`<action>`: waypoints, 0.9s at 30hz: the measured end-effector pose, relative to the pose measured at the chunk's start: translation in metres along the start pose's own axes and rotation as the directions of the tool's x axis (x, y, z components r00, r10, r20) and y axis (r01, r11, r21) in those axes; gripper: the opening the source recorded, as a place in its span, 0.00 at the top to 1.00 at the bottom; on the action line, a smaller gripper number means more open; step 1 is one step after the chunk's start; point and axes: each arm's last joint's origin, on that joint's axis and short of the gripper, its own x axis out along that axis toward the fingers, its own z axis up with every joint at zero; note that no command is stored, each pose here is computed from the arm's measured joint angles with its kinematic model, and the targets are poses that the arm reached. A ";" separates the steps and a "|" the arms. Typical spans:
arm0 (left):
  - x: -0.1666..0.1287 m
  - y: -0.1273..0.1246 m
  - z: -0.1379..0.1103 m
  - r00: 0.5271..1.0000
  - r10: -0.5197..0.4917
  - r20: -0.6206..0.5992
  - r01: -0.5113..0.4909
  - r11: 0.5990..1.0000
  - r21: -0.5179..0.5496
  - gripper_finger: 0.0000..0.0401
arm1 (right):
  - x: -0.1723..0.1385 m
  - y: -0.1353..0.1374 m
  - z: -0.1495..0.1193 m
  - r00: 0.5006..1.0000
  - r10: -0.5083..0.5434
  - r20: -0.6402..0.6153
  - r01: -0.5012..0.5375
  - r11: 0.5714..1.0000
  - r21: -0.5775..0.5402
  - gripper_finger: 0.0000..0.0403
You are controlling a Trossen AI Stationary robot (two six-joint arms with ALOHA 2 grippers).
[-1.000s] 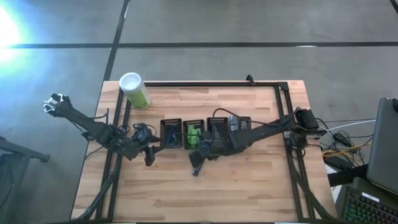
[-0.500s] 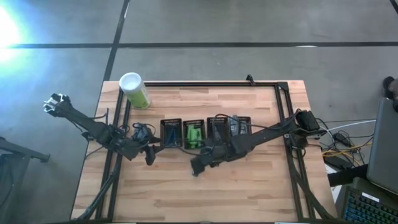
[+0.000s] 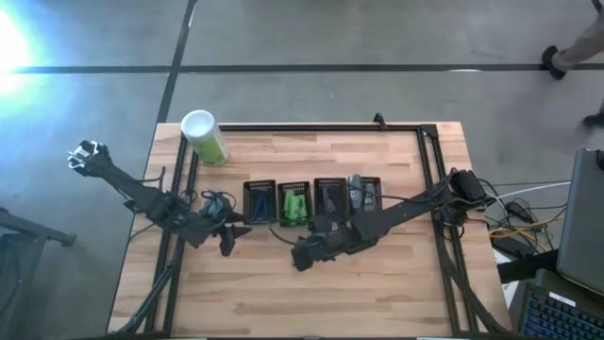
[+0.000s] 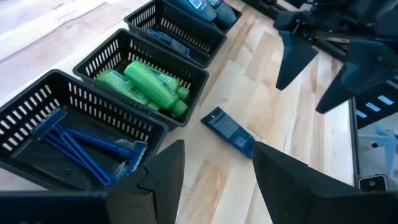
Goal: Pick & Place Travel size toiletries
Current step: Put the blue shave cream into the middle right black basket
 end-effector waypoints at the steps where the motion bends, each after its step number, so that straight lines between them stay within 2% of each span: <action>1: 0.001 0.000 0.000 1.000 0.002 -0.002 -0.002 1.000 0.002 0.52 | 0.000 -0.001 0.000 1.000 -0.010 0.007 0.010 1.000 0.014 0.10; 8: 0.004 -0.001 -0.002 1.000 0.015 -0.011 -0.015 1.000 0.013 0.52 | 0.002 -0.003 -0.001 1.000 -0.013 0.014 0.012 0.997 0.074 0.10; 12: 0.005 -0.002 -0.003 1.000 0.015 -0.009 -0.015 0.999 0.031 0.52 | 0.018 -0.011 -0.004 0.998 -0.069 -0.007 0.069 0.990 0.123 0.10; 14: 0.005 -0.002 -0.002 1.000 0.014 -0.003 -0.014 0.999 0.038 0.52 | 0.025 -0.011 -0.006 0.998 -0.060 -0.025 0.063 0.988 0.138 0.10; 27: 0.007 -0.005 -0.004 1.000 0.006 -0.008 -0.005 0.993 0.119 0.52 | 0.064 -0.022 -0.011 0.985 -0.165 -0.049 0.170 0.974 0.152 0.10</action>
